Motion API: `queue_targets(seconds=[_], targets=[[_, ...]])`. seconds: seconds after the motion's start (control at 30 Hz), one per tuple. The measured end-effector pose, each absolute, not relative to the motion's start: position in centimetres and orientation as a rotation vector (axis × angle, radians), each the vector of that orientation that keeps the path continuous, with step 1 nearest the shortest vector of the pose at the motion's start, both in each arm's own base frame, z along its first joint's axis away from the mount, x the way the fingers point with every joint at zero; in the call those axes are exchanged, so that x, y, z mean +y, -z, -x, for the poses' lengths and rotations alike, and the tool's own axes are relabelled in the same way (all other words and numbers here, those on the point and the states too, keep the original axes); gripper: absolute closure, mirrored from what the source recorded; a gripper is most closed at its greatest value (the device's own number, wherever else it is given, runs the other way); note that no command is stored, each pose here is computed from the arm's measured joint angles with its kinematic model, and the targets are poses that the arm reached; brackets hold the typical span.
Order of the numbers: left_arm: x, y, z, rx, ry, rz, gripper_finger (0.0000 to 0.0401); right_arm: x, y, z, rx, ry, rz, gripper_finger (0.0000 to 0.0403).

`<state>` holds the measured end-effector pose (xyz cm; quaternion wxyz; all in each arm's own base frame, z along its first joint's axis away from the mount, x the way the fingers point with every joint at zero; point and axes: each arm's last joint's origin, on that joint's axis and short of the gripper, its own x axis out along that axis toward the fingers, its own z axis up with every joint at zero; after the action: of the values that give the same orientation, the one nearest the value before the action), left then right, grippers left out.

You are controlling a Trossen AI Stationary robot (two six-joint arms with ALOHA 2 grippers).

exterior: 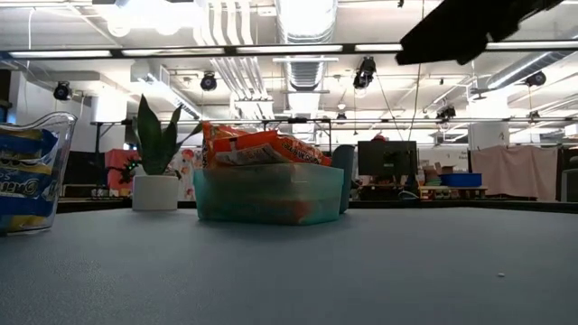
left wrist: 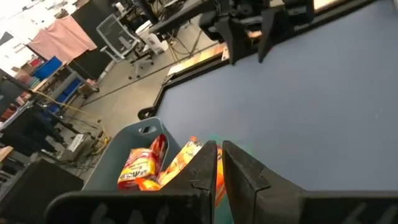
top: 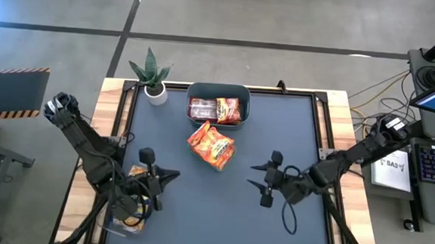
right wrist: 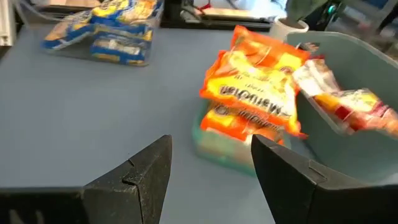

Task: Sort Maruchan noodles
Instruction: Return to Home Position

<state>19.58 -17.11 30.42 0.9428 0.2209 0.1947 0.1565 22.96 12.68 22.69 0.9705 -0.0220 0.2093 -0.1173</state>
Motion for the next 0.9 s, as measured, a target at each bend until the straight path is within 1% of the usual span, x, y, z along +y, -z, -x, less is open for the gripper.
queue_targets(seconds=[0.1,0.17,0.33,0.43,0.67,0.77,0.9], targets=[[-16.7,-29.7,-19.4,0.411,-0.322,-0.469,0.0392,11.5,-23.1,-23.4,0.401,0.239,0.081,0.0193],[-16.3,-29.1,-19.0,0.415,-0.325,-0.469,0.0392,10.8,-23.6,-23.5,0.373,0.206,0.092,0.0193],[-14.6,-27.1,-17.4,0.394,-0.337,-0.389,0.0392,9.4,-25.1,-23.5,0.234,-0.059,0.077,0.0193],[-13.4,-25.9,-16.4,0.345,-0.334,-0.336,0.0392,8.1,-25.5,-22.9,0.175,-0.144,0.068,0.0193],[-9.9,-24.0,-13.8,0.224,-0.347,-0.234,0.0392,5.0,-24.9,-20.7,0.141,-0.109,0.024,0.0193],[-8.4,-23.8,-12.7,0.185,-0.364,-0.197,0.0392,4.1,-24.3,-19.8,0.122,-0.122,-0.015,0.0193],[-6.8,-23.6,-11.4,0.143,-0.385,-0.152,0.0392,3.3,-23.6,-18.9,0.119,-0.089,-0.041,0.0193]])
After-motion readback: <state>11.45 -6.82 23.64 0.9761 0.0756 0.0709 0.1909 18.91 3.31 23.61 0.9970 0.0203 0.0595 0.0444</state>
